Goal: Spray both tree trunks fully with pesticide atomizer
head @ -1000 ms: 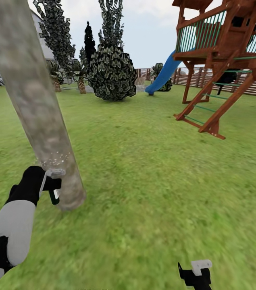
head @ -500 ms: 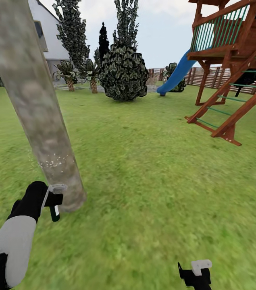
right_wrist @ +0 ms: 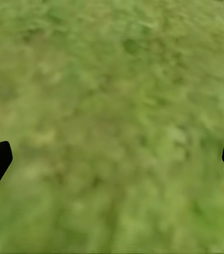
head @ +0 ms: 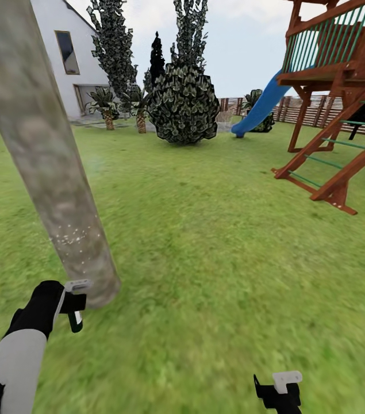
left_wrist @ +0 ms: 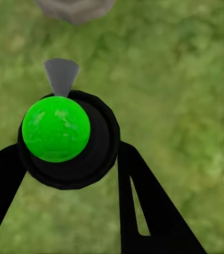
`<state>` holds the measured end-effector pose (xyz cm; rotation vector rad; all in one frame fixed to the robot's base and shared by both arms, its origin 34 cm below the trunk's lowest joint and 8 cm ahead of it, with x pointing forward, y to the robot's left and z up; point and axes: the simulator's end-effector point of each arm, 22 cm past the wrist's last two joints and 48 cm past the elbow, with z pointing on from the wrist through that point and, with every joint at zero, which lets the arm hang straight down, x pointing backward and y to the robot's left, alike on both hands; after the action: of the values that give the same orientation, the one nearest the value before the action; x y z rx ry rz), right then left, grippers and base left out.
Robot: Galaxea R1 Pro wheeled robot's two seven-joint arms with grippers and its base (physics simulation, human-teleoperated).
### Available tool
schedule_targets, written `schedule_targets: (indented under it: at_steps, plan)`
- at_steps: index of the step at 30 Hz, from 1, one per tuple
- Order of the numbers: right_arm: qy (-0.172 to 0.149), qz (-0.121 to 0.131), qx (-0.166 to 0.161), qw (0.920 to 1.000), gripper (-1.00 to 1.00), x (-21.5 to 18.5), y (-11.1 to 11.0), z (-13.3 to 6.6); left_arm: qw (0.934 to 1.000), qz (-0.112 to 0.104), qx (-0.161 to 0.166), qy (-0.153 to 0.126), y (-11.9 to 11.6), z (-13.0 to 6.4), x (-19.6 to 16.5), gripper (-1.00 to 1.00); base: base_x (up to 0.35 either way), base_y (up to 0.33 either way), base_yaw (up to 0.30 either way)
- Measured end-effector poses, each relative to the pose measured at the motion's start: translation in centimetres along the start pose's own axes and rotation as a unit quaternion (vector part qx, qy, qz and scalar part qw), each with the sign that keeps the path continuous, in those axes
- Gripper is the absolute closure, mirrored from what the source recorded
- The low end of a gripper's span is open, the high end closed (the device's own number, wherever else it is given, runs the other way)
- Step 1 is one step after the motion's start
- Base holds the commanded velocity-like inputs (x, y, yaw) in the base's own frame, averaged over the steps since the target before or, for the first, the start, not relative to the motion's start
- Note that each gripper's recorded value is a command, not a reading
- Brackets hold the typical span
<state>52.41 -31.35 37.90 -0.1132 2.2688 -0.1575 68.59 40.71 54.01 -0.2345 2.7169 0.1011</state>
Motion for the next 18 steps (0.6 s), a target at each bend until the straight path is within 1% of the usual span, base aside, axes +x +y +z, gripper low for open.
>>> schedule_targets:
  at_steps: [3, 5, 9, 13, 18]
  plan:
    - [0.000, 0.000, 0.000, 1.0000, -1.00, 0.0, 0.0, 0.0, 1.0000, 0.000, -0.001, -0.001, 0.0, -0.1, -0.1, 1.00, 0.322, 0.000, 0.012]
    - [0.000, 0.000, 0.000, 1.0000, -1.00, 0.0, 0.0, 0.0, 1.0000, 0.000, -0.003, -0.001, 0.2, -0.1, -0.1, 1.00, 0.114, 0.000, 0.199]
    - [0.000, 0.000, -0.001, 1.0000, -1.00, 0.0, 0.0, 0.0, 0.9999, 0.001, -0.013, 0.000, 1.1, -0.1, 0.0, 1.00, 0.018, 0.000, 0.265]
    - [0.001, -0.001, -0.001, 1.0000, -1.00, 0.0, 0.0, 0.0, 1.0000, 0.000, -0.002, 0.005, 0.2, 0.3, 0.6, 1.00, 0.001, 0.000, 0.277]
    - [0.001, 0.000, -0.001, 1.0000, -1.00, 0.0, 0.2, 0.0, 1.0000, -0.001, 0.000, 0.003, 0.2, 0.1, 0.4, 1.00, 0.000, 0.000, 0.277]
